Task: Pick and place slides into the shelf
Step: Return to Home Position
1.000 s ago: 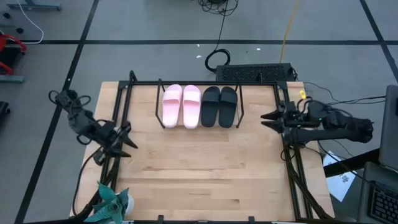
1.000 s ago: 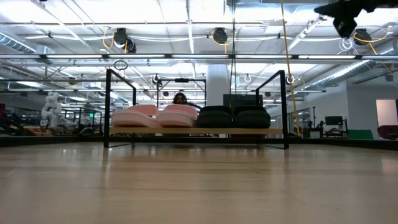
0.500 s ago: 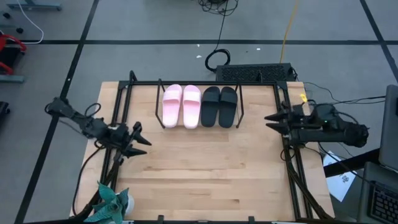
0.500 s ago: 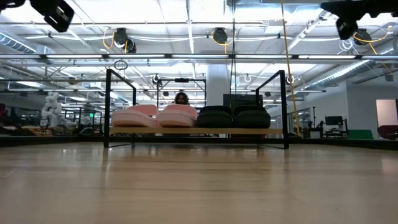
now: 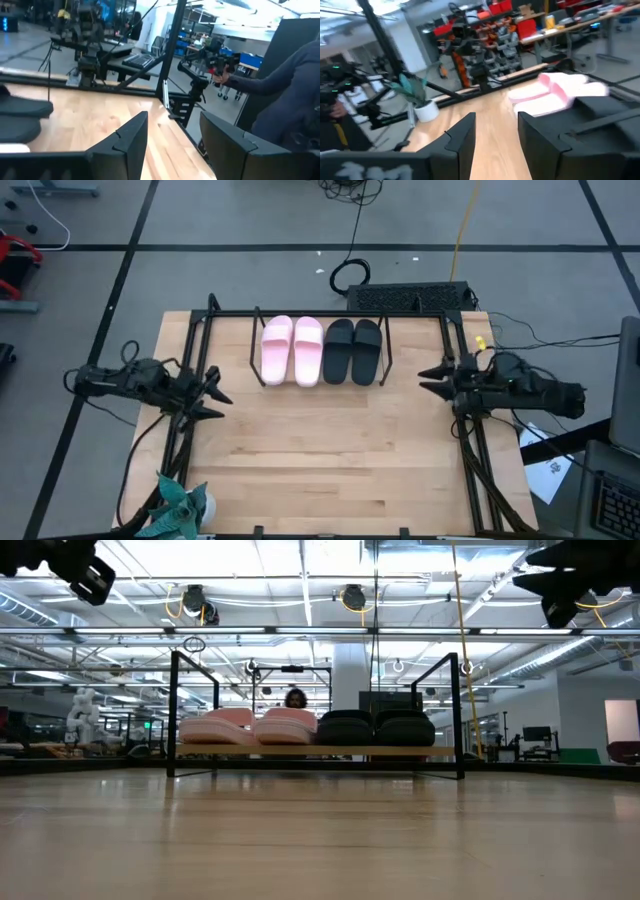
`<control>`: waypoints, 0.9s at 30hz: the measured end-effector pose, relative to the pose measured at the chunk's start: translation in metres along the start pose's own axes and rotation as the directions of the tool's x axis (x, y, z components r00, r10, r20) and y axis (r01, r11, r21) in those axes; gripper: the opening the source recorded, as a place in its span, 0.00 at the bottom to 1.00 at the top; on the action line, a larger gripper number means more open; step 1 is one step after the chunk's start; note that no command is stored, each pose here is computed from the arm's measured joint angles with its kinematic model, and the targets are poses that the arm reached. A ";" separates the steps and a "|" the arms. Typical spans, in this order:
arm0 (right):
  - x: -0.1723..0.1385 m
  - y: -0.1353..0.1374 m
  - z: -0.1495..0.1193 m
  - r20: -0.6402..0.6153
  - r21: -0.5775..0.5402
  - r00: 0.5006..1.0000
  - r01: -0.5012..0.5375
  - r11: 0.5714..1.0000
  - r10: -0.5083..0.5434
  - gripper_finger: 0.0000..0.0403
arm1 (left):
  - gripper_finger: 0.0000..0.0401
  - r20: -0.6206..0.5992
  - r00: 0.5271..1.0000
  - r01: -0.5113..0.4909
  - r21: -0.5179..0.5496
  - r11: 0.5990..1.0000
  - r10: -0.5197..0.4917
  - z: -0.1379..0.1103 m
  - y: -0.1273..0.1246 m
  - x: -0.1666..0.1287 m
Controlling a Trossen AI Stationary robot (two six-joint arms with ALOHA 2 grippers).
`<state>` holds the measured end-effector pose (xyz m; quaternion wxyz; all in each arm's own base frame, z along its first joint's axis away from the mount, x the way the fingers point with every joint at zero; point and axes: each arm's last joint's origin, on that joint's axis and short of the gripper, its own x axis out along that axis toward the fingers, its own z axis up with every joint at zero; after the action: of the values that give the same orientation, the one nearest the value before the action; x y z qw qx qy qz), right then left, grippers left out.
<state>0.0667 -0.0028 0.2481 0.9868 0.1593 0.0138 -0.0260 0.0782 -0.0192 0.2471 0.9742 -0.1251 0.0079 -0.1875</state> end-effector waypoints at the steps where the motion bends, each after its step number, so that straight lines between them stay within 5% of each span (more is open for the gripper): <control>1: 0.003 -0.001 -0.005 0.005 0.003 1.000 -0.017 1.000 0.017 0.34 | 0.45 0.007 1.000 0.004 0.015 1.000 -0.004 0.000 -0.001 -0.002; 9: 0.024 -0.012 -0.041 0.002 0.021 0.999 -0.041 0.999 0.041 0.34 | 0.45 -0.059 0.997 -0.039 0.064 0.997 0.043 -0.012 0.002 0.000; 17: 0.024 -0.013 -0.043 -0.010 0.009 0.999 -0.036 0.999 0.036 0.34 | 0.45 -0.035 0.999 0.015 0.044 0.999 -0.013 -0.056 0.013 0.016; 27: 0.030 -0.020 -0.064 -0.064 0.024 0.998 -0.016 1.000 0.018 0.34 | 0.45 -0.038 0.999 0.004 0.101 0.995 0.000 -0.066 0.014 0.018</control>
<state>0.0944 -0.0028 0.1806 0.9841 0.1716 0.0439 -0.0126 0.0964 -0.0289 0.1801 0.9788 -0.0721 0.0167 -0.1909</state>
